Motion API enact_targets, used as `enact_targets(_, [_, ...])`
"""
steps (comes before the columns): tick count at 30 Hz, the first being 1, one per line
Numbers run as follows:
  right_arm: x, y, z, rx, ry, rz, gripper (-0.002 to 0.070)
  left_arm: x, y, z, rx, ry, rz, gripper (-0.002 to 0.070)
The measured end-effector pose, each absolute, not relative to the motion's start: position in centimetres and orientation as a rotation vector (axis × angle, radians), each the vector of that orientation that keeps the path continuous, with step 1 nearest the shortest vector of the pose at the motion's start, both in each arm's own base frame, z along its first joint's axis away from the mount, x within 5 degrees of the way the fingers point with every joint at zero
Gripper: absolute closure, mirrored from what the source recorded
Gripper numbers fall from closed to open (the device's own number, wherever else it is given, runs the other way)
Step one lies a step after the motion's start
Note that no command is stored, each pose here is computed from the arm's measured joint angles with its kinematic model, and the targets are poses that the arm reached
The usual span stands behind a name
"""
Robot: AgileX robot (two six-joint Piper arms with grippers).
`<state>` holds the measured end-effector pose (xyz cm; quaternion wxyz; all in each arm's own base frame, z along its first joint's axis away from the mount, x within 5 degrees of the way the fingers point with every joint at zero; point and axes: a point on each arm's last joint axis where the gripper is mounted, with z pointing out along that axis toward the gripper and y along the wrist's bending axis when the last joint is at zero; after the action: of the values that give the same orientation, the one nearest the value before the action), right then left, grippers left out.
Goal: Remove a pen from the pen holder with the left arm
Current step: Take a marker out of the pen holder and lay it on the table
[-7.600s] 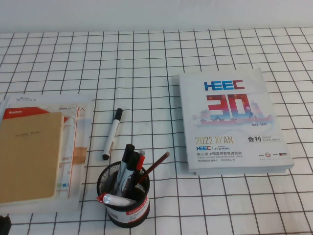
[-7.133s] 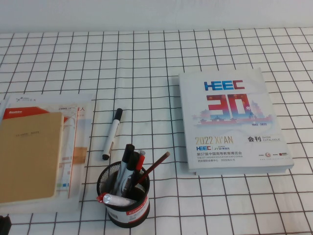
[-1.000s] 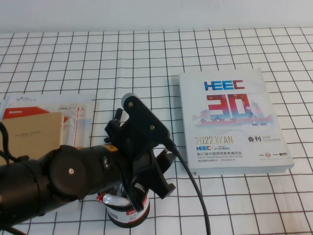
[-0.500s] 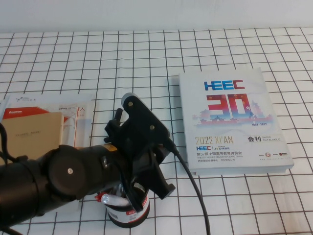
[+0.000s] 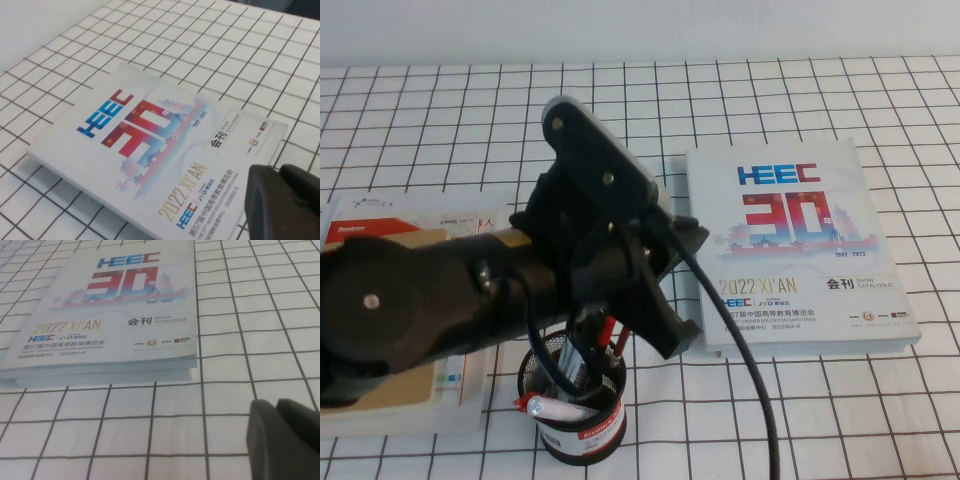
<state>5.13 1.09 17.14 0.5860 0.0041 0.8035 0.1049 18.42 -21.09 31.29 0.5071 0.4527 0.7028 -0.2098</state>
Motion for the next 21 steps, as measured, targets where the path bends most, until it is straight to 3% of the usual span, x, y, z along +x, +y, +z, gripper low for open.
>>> enact_targets(10, [5.1, 1.1, 17.1, 0.01, 1.873, 0.245, 0.0692, 18.0, -21.5, 33.9, 1.081, 1.666, -0.597, 0.0677])
enact_targets(21, [5.1, 1.1, 17.1, 0.01, 1.873, 0.245, 0.0691, 17.9, -21.6, 34.3, 1.104, 1.658, -0.61, 0.0677])
